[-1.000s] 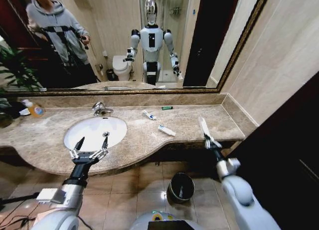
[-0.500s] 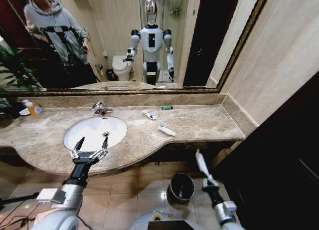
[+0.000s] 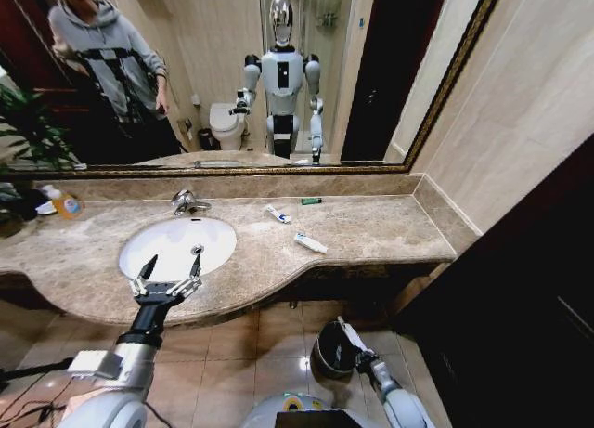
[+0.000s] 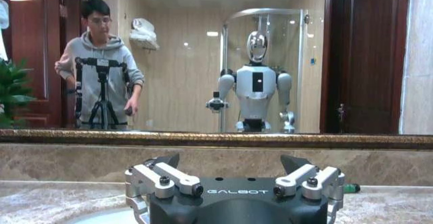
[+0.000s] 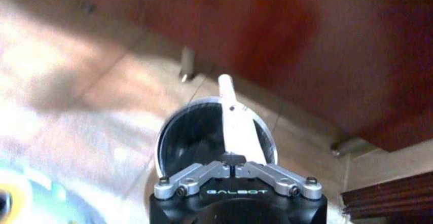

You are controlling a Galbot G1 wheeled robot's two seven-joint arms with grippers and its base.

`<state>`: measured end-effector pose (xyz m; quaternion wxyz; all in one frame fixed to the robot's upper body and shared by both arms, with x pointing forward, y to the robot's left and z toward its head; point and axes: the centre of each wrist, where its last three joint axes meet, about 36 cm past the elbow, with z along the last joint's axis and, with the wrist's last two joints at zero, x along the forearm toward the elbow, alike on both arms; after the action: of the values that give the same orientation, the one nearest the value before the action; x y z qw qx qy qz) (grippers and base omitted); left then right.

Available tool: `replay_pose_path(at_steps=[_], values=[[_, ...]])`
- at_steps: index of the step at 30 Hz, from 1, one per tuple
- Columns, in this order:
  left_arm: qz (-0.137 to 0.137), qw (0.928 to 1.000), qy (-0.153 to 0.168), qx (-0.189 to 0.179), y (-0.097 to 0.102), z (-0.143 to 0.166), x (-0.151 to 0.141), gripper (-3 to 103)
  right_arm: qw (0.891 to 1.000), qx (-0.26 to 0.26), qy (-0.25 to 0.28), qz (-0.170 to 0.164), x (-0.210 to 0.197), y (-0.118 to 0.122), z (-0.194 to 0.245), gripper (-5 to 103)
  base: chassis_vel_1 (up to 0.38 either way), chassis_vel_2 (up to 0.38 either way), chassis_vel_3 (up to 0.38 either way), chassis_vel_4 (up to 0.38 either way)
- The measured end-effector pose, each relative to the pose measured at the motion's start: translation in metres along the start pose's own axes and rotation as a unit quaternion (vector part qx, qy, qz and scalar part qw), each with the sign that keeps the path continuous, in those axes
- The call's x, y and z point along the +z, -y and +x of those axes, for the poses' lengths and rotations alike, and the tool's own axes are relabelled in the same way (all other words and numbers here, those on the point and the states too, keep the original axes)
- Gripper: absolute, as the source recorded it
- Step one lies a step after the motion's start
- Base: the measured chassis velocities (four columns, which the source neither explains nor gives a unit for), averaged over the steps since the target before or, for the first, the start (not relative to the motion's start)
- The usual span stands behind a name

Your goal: Pick up the trash from the sink and place it in the trash bin.

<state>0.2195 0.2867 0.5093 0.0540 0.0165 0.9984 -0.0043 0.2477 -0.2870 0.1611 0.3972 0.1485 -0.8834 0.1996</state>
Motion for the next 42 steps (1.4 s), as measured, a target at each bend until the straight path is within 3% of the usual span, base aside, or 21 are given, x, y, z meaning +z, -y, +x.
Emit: replay_pose_path(at_steps=[3,13,14,16,19,22,23,25,27,31,32,35,37,42], values=[[0.0,1.0,0.0,0.0,0.0,0.0,0.0,100,0.999,-0.018,-0.022,0.041,0.013,-0.005,-0.018,0,0.0,0.0,0.0,0.0],[0.0,1.0,0.0,0.0,0.0,0.0,0.0,100,0.998,-0.014,-0.022,0.054,0.011,-0.01,-0.049,0,0.0,0.0,0.0,0.0],[0.0,1.0,0.0,0.0,0.0,0.0,0.0,100,0.998,-0.01,-0.019,0.052,0.007,-0.008,-0.053,11,0.0,0.0,0.0,0.0],[0.0,1.0,0.0,0.0,0.0,0.0,0.0,100,0.998,-0.01,-0.018,0.052,0.006,-0.008,-0.054,11,0.0,0.0,0.0,0.0],[0.0,1.0,0.0,0.0,0.0,0.0,0.0,100,0.999,-0.008,-0.017,0.049,0.005,-0.007,-0.055,27,0.0,0.0,0.0,0.0],[0.0,1.0,0.0,0.0,0.0,0.0,0.0,100,0.999,-0.008,-0.017,0.047,0.005,-0.007,-0.055,32,0.0,0.0,0.0,0.0],[0.0,1.0,0.0,0.0,0.0,0.0,0.0,100,0.999,-0.008,-0.016,0.044,0.006,-0.007,-0.053,43,0.0,0.0,0.0,0.0],[0.0,1.0,0.0,0.0,0.0,0.0,0.0,100,0.999,-0.008,-0.016,0.044,0.007,-0.007,-0.052,43,0.0,0.0,0.0,0.0],[0.0,1.0,0.0,0.0,0.0,0.0,0.0,100,0.999,-0.006,-0.015,0.041,0.008,-0.006,-0.049,54,0.0,0.0,0.0,0.0],[0.0,1.0,0.0,0.0,0.0,0.0,0.0,100,0.999,-0.005,-0.016,0.038,0.01,-0.005,-0.047,65,0.0,0.0,0.0,0.0],[0.0,1.0,0.0,0.0,0.0,0.0,0.0,100,0.999,-0.004,-0.016,0.037,0.01,-0.005,-0.045,76,0.0,0.0,0.0,0.0],[0.0,1.0,0.0,0.0,0.0,0.0,0.0,100,0.999,-0.003,-0.015,0.035,0.011,-0.005,-0.044,76,0.0,0.0,0.0,0.0],[0.0,1.0,0.0,0.0,0.0,0.0,0.0,100,0.999,-0.003,-0.013,0.034,0.01,-0.006,-0.042,91,0.0,0.0,0.0,0.0],[0.0,1.0,0.0,0.0,0.0,0.0,0.0,100,0.999,-0.004,-0.01,0.032,0.009,-0.008,-0.039,100,0.0,0.0,0.0,0.0]])
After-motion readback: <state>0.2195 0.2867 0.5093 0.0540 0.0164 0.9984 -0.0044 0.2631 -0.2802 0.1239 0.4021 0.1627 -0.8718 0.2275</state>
